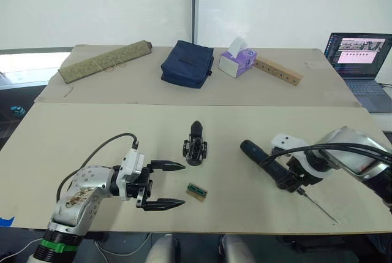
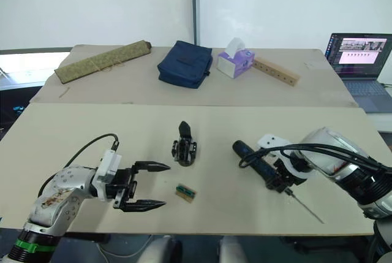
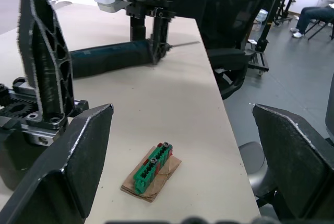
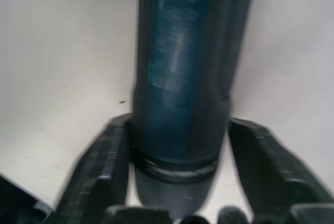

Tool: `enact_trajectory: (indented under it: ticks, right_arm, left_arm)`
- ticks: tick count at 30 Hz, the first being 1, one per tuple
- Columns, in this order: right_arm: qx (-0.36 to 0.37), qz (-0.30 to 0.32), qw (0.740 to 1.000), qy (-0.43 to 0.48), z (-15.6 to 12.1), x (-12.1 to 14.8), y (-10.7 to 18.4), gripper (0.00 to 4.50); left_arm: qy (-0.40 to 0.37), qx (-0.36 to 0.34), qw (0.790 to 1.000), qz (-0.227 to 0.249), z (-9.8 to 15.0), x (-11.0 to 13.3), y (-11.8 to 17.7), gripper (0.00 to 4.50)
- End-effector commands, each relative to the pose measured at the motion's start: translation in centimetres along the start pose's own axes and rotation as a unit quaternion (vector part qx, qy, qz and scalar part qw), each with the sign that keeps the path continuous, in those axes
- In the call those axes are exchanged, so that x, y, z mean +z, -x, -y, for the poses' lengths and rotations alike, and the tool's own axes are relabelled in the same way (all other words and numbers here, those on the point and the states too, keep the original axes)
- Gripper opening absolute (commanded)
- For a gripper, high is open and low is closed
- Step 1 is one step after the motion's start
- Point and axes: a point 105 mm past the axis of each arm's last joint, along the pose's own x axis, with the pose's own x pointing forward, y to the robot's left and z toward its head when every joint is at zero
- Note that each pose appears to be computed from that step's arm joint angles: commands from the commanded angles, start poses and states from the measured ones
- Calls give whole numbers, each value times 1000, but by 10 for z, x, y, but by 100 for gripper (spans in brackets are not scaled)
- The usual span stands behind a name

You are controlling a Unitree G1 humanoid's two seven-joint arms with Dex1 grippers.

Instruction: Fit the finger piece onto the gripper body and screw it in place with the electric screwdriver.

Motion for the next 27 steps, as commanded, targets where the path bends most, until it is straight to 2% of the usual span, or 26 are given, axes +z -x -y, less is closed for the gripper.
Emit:
enact_trajectory:
  ticks: [1, 7, 9, 11, 16, 20, 21, 23, 25, 27]
  right_arm:
    - [-2, 20, 1000, 21, -1, 9, 0, 190]
    - [2, 51, 999, 6, 4, 8, 29, 190]
    - [29, 85, 996, -23, 2, 6, 47, 190]
    - [47, 148, 988, -24, 0, 13, 68, 190]
    - [35, 277, 959, -43, -2, 18, 106, 190]
    - [75, 441, 894, 9, -31, 32, 129, 190]
    - [94, 493, 865, 20, -41, 38, 138, 190]
    - [120, 559, 820, 32, -57, 46, 147, 190]
    - [137, 602, 785, 47, -71, 49, 152, 190]
    - [151, 666, 725, 87, -91, 54, 163, 190]
  left_arm:
    - [-12, -2, 1000, 1, 0, 1, 2, 450]
    - [-19, -5, 1000, -16, -2, -3, 17, 450]
    - [-20, -11, 999, -29, -2, -5, 21, 450]
    - [-23, -11, 999, -39, -4, -6, 27, 450]
    - [-46, 2, 998, -33, -12, 0, 37, 450]
    - [-43, 15, 998, -53, -19, -11, 45, 450]
    - [-39, 12, 997, -63, -20, -15, 46, 450]
    - [-31, 6, 997, -73, -21, -19, 49, 450]
    - [-28, 2, 997, -76, -22, -22, 50, 450]
    - [-33, -14, 995, -91, -22, -28, 46, 450]
